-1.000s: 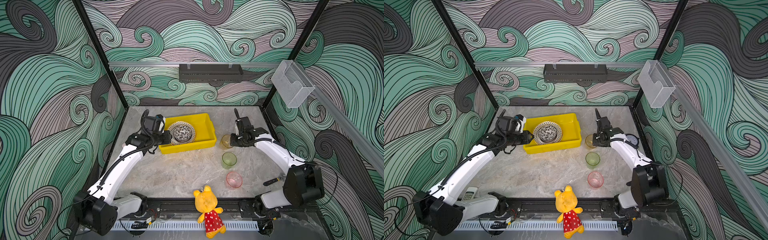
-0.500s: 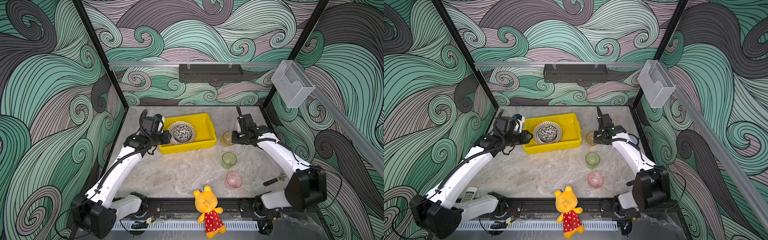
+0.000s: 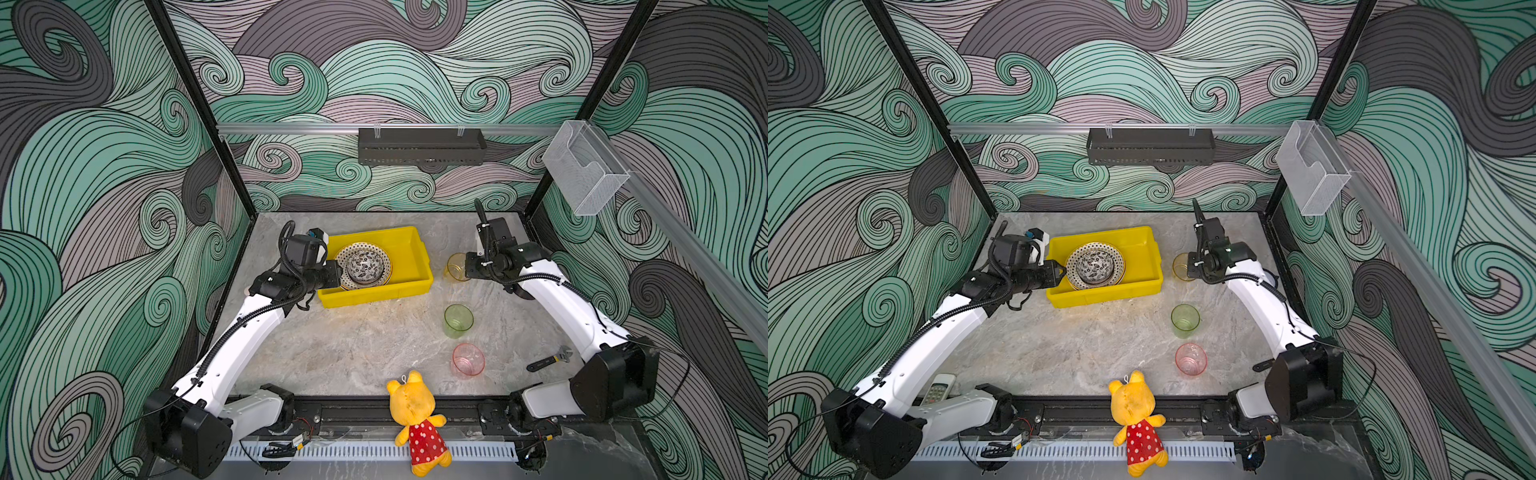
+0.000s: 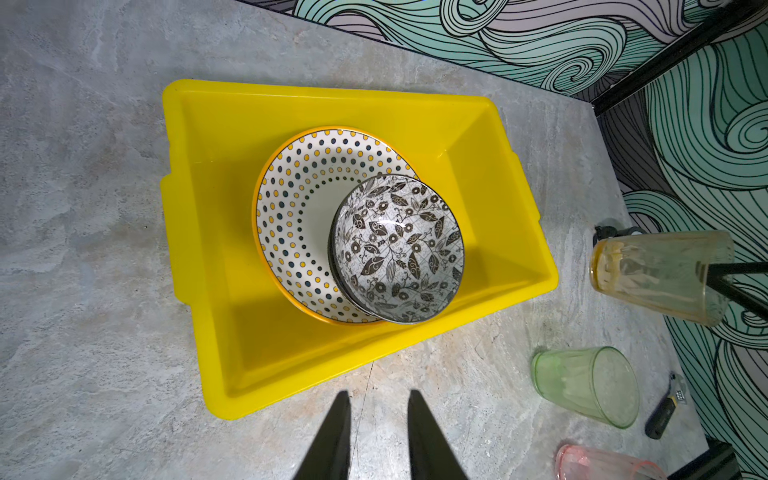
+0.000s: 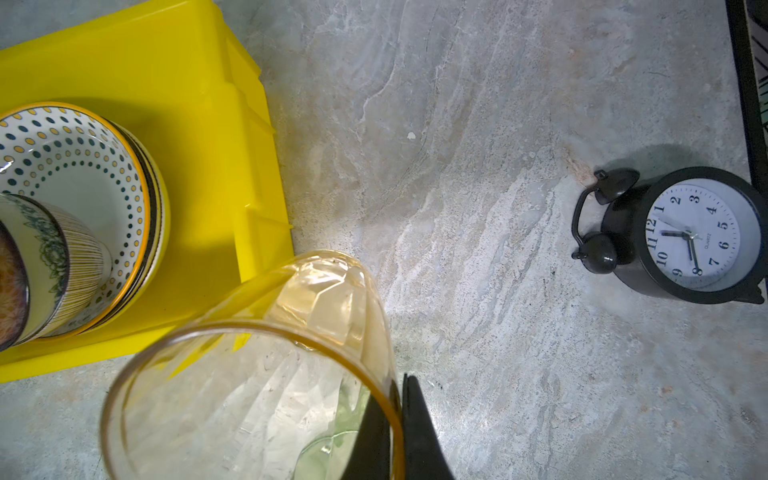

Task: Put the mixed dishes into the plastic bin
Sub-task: 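Lift the amber glass cup and carry it over the bin with the right gripper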

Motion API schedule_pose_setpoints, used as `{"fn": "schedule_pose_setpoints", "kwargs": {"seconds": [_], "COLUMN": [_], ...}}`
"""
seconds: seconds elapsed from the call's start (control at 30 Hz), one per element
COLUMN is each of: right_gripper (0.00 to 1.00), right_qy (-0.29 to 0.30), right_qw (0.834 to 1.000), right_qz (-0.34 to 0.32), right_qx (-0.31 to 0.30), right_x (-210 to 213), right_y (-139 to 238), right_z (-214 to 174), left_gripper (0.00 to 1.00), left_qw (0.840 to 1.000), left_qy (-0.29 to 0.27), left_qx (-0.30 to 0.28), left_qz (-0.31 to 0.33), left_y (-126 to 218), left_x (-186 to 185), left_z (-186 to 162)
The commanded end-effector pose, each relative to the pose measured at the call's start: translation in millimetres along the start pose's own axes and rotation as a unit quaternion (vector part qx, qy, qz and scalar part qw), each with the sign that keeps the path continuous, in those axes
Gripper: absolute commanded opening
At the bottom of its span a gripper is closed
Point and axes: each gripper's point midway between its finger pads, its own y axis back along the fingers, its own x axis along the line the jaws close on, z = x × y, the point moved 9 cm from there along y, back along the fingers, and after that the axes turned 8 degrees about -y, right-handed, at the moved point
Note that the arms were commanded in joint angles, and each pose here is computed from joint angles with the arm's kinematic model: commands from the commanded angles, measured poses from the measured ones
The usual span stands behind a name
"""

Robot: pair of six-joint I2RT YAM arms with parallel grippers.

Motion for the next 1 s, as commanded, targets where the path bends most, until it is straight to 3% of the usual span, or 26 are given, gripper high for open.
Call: {"fn": "schedule_pose_setpoints", "kwargs": {"seconds": [0.0, 0.43, 0.63, 0.97], "right_gripper": [0.00, 0.00, 0.00, 0.00], "right_qy": [0.012, 0.052, 0.068, 0.097], "right_qw": [1.000, 0.998, 0.997, 0.994], "right_qz": [0.002, 0.009, 0.016, 0.025], "right_qx": [-0.024, -0.042, -0.042, -0.032], "right_x": [5.5, 33.3, 48.9, 70.4], "right_y": [17.7, 29.4, 27.2, 22.4], "right_z": [8.7, 25.3, 31.3, 35.2], "left_gripper": [0.27, 0.26, 0.27, 0.27], "left_qw": [1.000, 0.998, 0.990, 0.986], "left_qy": [0.003, 0.009, 0.030, 0.044], "left_qx": [-0.016, -0.036, -0.061, -0.076], "left_qz": [0.009, 0.059, 0.120, 0.144], "left_y": [0.7, 10.7, 25.0, 37.7], "left_x": [1.9, 10.2, 21.5, 30.8], "left_z": [4.9, 5.1, 1.1, -8.8]}}
